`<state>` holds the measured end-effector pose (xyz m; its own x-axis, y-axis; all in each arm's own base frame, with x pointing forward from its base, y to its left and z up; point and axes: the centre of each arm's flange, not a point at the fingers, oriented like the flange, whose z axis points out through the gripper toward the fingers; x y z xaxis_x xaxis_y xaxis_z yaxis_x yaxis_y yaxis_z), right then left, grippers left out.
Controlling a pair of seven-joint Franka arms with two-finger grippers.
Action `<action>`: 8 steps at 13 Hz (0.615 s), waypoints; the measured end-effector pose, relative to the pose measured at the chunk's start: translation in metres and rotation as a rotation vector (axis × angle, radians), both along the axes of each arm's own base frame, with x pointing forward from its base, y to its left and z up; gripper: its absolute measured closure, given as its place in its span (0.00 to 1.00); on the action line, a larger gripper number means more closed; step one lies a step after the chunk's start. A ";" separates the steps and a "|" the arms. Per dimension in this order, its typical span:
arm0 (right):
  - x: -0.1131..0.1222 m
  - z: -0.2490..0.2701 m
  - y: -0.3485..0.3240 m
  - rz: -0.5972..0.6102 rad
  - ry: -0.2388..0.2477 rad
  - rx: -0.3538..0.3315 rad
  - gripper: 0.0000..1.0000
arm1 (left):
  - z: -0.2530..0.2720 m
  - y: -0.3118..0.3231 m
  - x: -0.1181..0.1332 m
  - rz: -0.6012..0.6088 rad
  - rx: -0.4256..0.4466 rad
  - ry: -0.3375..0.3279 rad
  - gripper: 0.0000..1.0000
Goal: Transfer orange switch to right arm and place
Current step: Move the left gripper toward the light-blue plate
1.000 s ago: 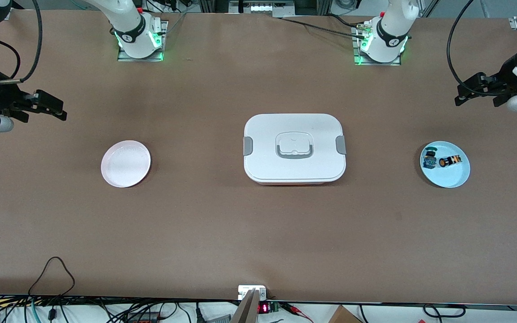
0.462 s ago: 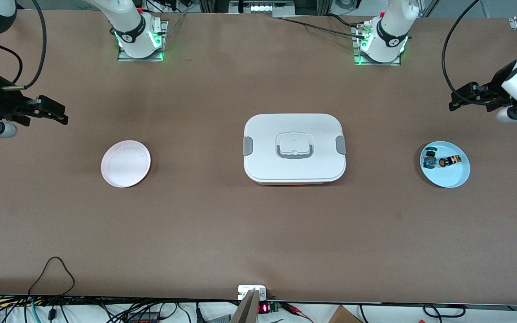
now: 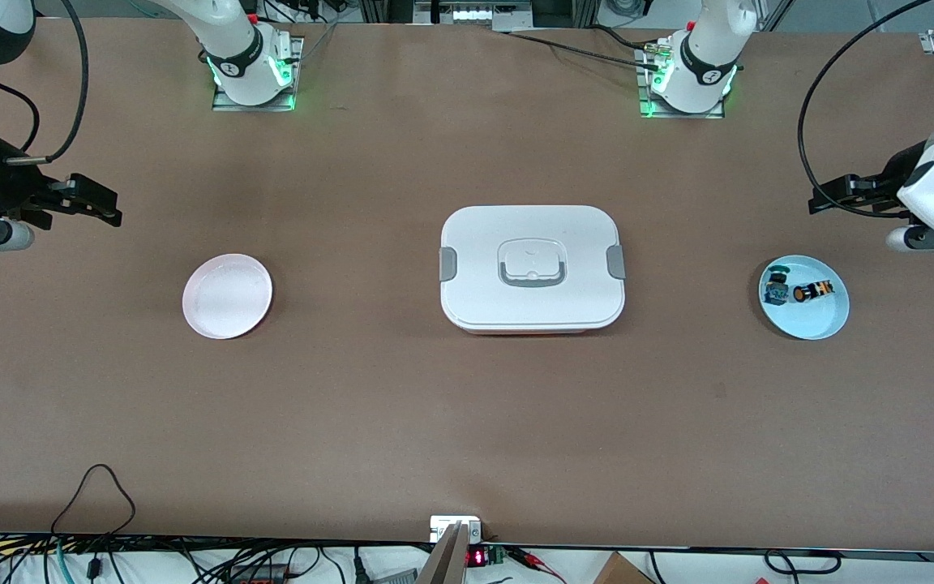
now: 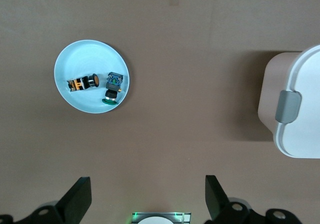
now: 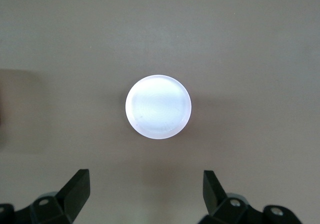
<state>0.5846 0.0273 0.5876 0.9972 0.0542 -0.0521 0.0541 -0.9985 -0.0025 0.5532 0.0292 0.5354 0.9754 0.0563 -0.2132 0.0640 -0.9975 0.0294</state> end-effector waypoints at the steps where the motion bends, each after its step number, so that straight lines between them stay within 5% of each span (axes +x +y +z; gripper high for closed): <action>1: 0.000 0.000 0.000 0.000 -0.001 0.000 0.00 | -0.004 0.001 0.002 0.000 0.000 0.007 0.00; 8: 0.000 0.000 0.000 0.003 -0.002 0.000 0.00 | -0.091 0.045 0.000 0.040 0.005 0.071 0.00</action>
<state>0.5849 0.0270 0.5878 0.9971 0.0567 -0.0499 0.0567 -0.9984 -0.0020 0.5528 0.0740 0.4447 0.9547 0.0960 -0.2818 0.1055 -0.9942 0.0185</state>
